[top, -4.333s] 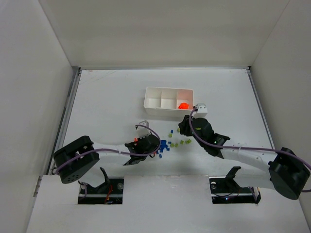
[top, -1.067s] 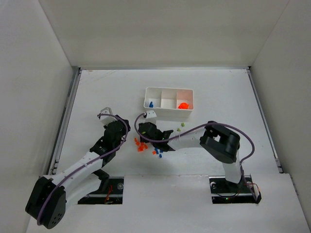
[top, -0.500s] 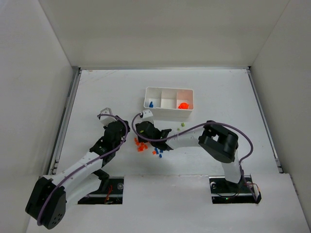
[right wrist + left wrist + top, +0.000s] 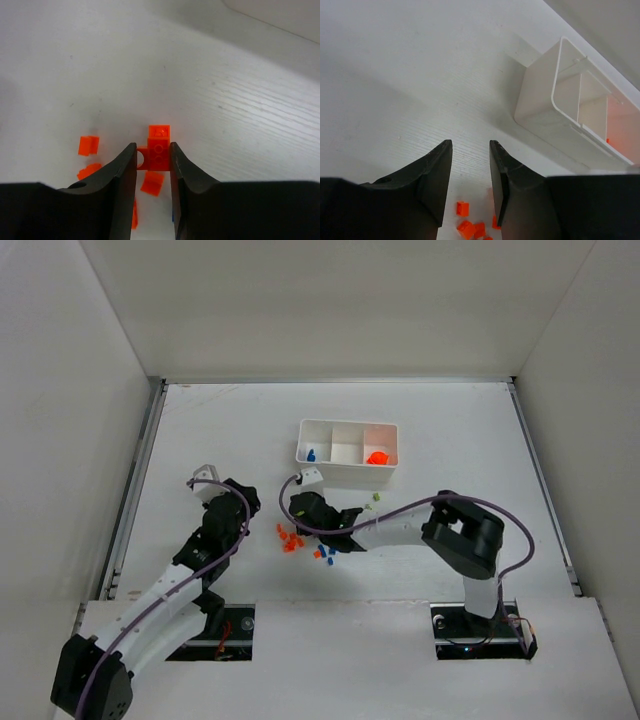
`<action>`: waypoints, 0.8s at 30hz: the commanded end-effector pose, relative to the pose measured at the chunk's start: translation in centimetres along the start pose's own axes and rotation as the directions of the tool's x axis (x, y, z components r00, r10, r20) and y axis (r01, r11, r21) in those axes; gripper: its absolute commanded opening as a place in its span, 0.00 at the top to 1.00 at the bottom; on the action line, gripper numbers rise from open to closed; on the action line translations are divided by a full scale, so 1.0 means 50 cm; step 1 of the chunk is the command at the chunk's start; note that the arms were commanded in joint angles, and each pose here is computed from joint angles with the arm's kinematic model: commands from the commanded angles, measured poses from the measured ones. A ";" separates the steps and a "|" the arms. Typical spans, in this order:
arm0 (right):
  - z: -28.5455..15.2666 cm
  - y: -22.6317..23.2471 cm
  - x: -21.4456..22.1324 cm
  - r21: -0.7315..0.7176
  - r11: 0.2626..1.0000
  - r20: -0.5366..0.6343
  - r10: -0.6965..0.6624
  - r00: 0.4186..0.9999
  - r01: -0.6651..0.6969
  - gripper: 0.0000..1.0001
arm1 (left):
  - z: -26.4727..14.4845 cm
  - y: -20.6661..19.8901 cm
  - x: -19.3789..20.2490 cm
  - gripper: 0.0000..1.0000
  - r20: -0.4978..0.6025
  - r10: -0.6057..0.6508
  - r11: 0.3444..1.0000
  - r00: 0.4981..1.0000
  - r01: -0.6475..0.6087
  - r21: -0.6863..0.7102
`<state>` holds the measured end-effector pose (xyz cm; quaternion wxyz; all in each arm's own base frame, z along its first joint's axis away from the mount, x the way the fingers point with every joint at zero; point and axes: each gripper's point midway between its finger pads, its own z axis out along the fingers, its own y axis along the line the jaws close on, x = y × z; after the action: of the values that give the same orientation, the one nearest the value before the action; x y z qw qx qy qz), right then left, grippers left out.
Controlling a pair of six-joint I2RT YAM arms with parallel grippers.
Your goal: Sort the legos into containers by color
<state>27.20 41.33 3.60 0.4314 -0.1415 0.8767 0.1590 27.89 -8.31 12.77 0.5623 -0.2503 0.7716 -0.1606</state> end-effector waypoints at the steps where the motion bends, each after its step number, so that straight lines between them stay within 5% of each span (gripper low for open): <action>1: -0.084 -0.006 -0.140 -0.062 0.994 0.159 0.100 0.982 -0.091 0.75 | -0.010 -0.002 0.017 0.67 -0.024 0.016 1.000 1.000 -0.016 0.014; 7: -0.152 -0.136 -0.239 -0.035 0.982 0.265 0.188 0.946 -0.186 0.75 | -0.028 -0.065 0.061 0.66 -0.092 0.085 0.990 0.992 -0.074 0.117; 12: -0.165 -0.326 -0.341 0.089 0.948 0.401 0.248 0.882 -0.307 0.75 | -0.074 -0.143 0.178 0.65 -0.228 0.292 0.940 0.929 -0.234 0.247; 24: -0.101 -0.489 -0.350 0.286 0.900 0.403 0.199 0.893 -0.330 0.66 | -0.115 -0.194 0.307 0.62 -0.347 0.357 0.926 0.867 -0.281 0.251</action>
<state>41.75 19.06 14.45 0.5492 0.0865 0.8271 0.0828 20.10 -24.24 6.87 0.4326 0.0010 0.8826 -0.1840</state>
